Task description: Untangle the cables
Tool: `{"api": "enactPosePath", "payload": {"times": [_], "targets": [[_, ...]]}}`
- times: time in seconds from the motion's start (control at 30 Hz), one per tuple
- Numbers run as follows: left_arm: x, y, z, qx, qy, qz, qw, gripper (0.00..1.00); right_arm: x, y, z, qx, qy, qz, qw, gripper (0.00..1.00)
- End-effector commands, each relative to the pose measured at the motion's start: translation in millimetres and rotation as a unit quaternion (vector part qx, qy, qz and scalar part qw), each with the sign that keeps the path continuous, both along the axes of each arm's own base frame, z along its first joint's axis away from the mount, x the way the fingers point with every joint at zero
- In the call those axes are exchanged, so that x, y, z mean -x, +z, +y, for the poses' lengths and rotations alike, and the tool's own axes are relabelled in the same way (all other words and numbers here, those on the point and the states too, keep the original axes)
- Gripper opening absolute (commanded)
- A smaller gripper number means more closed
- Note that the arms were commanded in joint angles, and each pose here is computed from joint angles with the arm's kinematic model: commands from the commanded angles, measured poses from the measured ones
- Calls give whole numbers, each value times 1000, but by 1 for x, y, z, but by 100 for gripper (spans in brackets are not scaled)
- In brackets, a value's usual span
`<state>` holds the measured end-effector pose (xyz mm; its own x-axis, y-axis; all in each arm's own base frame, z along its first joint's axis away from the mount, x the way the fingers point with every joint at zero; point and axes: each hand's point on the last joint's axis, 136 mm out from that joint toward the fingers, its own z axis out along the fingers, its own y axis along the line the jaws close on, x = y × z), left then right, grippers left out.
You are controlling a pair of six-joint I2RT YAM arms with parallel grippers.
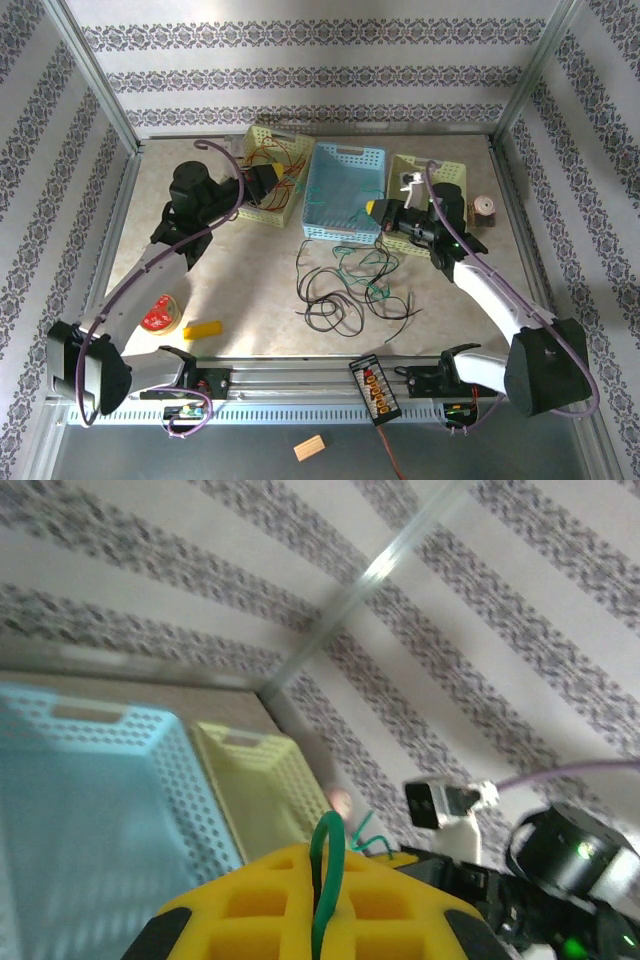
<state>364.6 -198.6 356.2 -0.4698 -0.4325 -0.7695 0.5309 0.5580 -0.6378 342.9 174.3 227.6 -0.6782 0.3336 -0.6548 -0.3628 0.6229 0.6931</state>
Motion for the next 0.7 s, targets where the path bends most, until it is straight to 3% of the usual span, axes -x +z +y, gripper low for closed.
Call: {"api": "enactPosePath", "payload": {"times": [0.0,0.17,0.47,0.5,0.57,0.67], "targets": [[-13,-11,32,-29,92,4,995,0,-9,-14,-36,22,-101,23,994,0],[-16,-24,19,-33,54,26,998,0,-17,-14,-29,23,-88,31,995,0],[-34,-52,1,-44,55,54,996,0,-77,-55,-4,53,-94,108,988,0],[-38,-56,-2,-49,56,60,995,0,-83,-58,0,50,-91,115,988,6],[-46,-66,-8,-58,61,72,994,0,-92,-60,3,47,-94,121,987,33],[-57,-80,-21,-72,59,85,992,0,-97,-54,3,48,-103,113,987,50]]}}
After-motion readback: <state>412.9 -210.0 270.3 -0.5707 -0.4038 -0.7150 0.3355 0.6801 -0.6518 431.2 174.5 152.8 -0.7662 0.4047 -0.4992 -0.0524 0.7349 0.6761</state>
